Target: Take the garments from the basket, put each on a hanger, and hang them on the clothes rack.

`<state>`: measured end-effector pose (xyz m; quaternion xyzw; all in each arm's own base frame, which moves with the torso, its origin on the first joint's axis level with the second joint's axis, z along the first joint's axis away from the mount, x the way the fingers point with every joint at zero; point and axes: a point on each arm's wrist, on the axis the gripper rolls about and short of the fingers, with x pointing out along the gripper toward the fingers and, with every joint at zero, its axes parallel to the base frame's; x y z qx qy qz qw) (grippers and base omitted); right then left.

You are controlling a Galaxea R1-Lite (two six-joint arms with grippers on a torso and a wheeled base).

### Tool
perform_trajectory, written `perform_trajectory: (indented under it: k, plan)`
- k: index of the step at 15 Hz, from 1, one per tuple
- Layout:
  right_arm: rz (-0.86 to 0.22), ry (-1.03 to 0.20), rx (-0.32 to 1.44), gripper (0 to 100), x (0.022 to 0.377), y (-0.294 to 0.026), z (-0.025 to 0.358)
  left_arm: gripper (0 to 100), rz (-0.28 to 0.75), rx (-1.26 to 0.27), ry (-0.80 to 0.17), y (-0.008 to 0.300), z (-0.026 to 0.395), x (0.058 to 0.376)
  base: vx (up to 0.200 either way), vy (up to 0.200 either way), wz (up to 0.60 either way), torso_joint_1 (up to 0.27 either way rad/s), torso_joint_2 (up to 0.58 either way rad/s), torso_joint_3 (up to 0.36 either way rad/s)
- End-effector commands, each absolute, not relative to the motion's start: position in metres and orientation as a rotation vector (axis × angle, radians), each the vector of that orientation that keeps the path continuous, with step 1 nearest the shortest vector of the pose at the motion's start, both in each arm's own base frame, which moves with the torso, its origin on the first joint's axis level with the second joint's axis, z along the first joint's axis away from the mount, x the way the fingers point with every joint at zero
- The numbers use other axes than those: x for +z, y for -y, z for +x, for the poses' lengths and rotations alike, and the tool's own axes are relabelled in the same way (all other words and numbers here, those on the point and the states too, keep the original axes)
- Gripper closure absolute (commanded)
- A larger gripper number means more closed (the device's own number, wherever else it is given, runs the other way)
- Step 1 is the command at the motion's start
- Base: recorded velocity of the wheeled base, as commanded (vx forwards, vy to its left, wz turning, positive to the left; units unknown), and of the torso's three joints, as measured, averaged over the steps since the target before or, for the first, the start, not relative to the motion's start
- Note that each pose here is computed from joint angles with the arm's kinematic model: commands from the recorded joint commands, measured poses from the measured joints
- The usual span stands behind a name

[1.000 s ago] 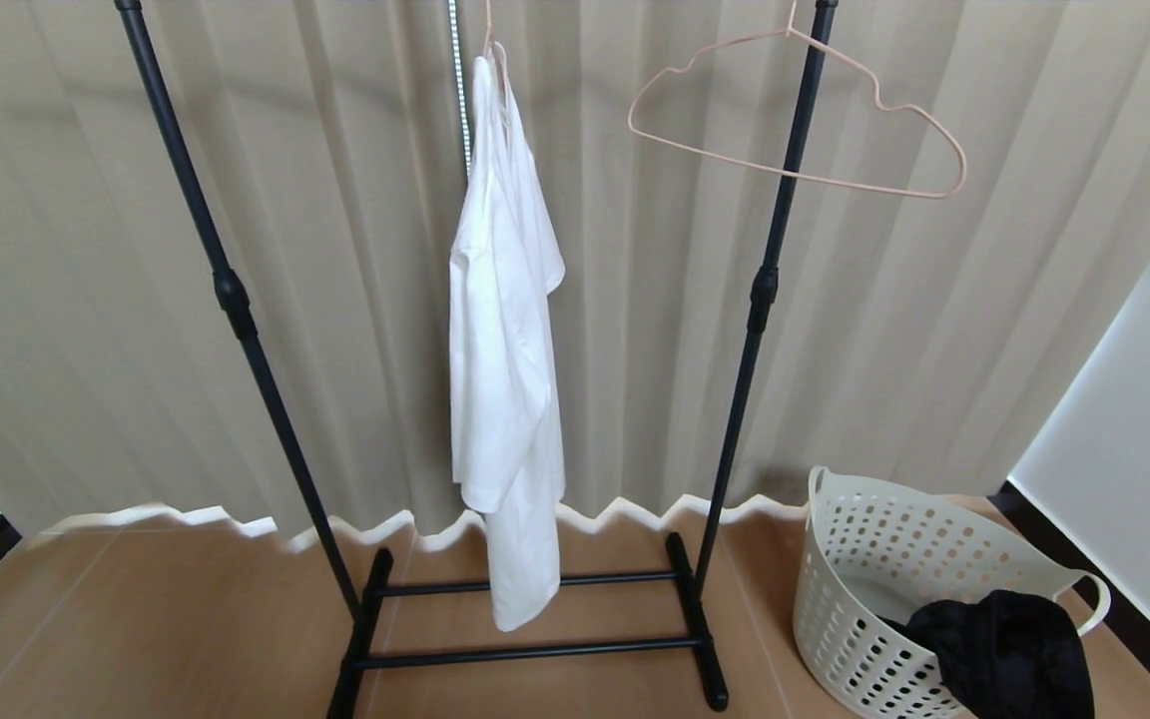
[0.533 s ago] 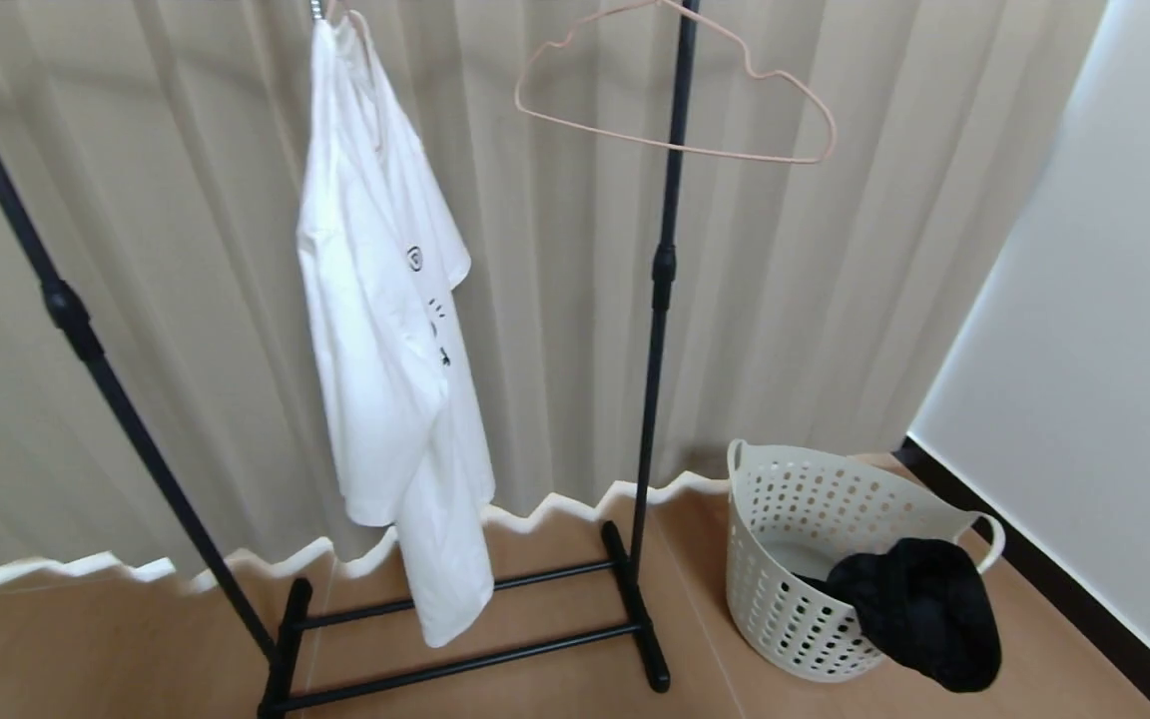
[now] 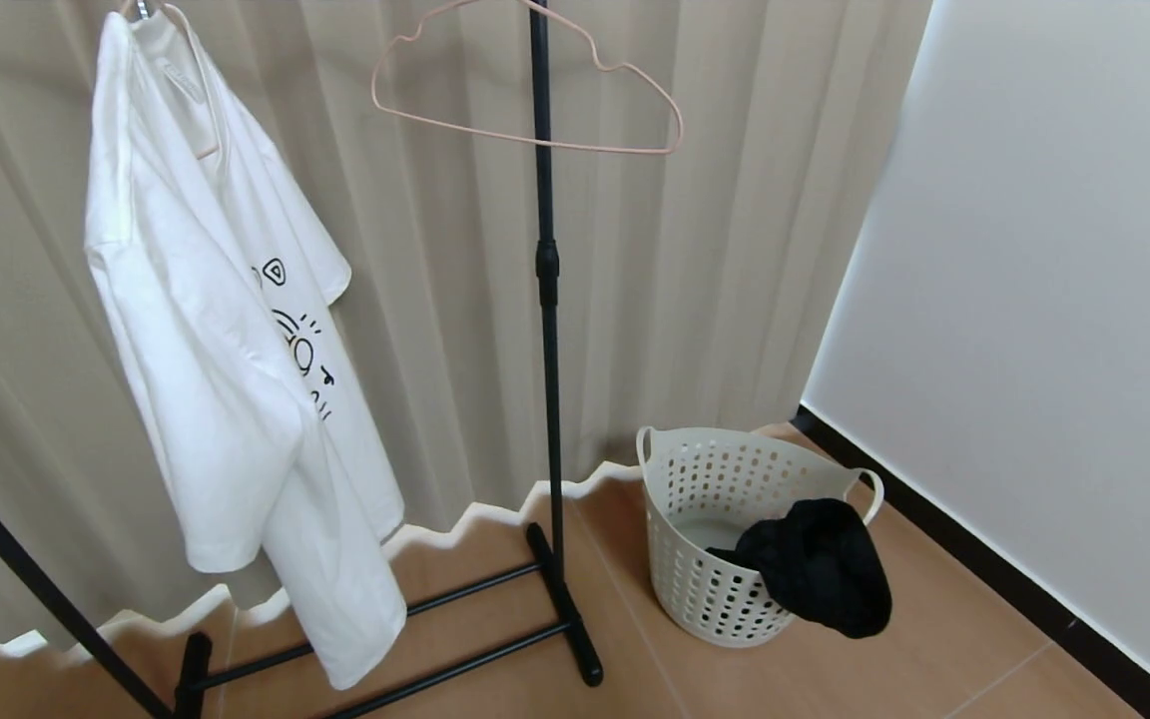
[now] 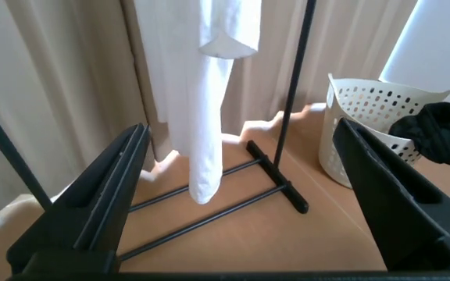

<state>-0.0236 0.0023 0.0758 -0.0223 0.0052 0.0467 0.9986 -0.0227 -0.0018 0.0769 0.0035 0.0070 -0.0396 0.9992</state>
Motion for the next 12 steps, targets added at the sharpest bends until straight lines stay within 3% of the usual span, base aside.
perform_trajectory:
  k: [1,6,8,12]
  plan:
    - [-0.045,-0.010,0.094,0,0.0758,-0.0022,-0.0236,0,0.007,-0.078,-0.015,0.0018,-0.0226,0.0771,0.000,-0.200,0.00,0.002,0.04,0.022]
    - [-0.045,-0.010,0.094,0,0.0758,-0.0022,-0.0236,0,0.007,-0.078,-0.015,0.0018,-0.0226,0.0771,0.000,-0.200,0.00,0.004,0.01,0.005]
    - [-0.045,-0.010,0.094,0,0.0758,-0.0022,-0.0236,0,0.007,-0.080,-0.017,0.0018,-0.0225,0.0766,0.200,-0.200,0.00,0.002,0.00,0.002]
    - [-0.045,-0.010,0.094,0,0.0758,-0.0022,-0.0236,0,0.007,-0.078,-0.015,0.0018,-0.0226,0.0771,0.200,0.000,0.00,-0.002,0.00,0.004]
